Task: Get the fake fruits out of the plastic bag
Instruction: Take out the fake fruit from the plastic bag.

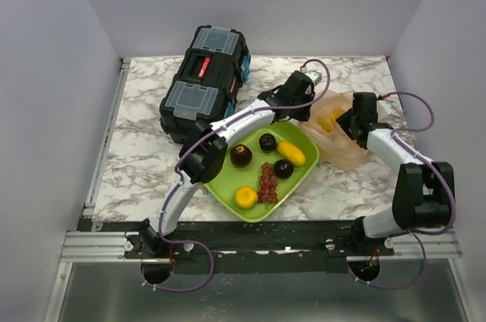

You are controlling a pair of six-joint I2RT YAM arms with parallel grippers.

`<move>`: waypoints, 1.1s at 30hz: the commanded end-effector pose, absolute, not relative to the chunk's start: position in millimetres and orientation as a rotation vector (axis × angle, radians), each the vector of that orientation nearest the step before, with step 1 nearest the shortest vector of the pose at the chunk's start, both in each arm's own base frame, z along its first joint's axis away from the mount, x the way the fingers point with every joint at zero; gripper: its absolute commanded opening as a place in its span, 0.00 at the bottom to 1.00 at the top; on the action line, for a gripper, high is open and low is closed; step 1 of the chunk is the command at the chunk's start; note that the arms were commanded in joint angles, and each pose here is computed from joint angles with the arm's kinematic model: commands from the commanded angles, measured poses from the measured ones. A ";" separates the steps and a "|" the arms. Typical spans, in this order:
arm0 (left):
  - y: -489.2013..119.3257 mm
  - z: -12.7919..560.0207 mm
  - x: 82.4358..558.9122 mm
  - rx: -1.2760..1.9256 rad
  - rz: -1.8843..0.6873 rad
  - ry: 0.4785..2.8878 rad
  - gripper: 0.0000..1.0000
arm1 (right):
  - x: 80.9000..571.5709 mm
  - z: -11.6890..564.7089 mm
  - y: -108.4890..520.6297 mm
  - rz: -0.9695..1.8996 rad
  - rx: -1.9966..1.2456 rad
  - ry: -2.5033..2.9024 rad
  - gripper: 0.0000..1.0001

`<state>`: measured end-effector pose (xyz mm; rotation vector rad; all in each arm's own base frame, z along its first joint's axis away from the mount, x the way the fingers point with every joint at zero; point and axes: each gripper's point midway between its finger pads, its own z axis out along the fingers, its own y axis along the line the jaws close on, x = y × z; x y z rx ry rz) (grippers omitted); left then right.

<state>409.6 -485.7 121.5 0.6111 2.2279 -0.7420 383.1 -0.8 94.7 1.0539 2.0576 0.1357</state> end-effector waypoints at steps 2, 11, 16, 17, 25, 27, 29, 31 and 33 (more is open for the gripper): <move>-484.4 114.2 413.1 0.610 -0.697 2.239 0.00 | 428.7 109.8 7.8 0.237 0.948 1.966 0.52; -483.0 117.9 413.1 0.623 -0.688 2.227 0.00 | 448.7 76.7 13.4 0.243 0.904 2.010 0.60; -482.1 125.1 413.3 0.628 -0.689 2.205 0.00 | 450.5 70.6 17.5 0.258 0.845 2.021 0.64; -482.9 127.6 413.2 0.628 -0.696 2.199 0.00 | 451.4 69.3 18.4 0.261 0.833 2.024 0.66; -488.3 131.2 410.2 0.645 -0.730 2.188 0.00 | 464.3 52.4 31.4 0.318 0.740 2.067 0.73; -488.1 131.2 410.3 0.646 -0.732 2.188 0.00 | 468.1 51.7 32.7 0.325 0.727 2.063 0.74; -488.3 129.5 409.3 0.652 -0.732 2.191 0.00 | 472.7 50.7 33.1 0.328 0.716 2.053 0.74; -487.8 127.9 409.3 0.652 -0.730 2.195 0.00 | 475.7 42.5 30.6 0.302 0.721 2.071 0.73; -487.6 128.1 408.9 0.654 -0.729 2.196 0.00 | 475.5 37.5 26.2 0.263 0.740 2.096 0.64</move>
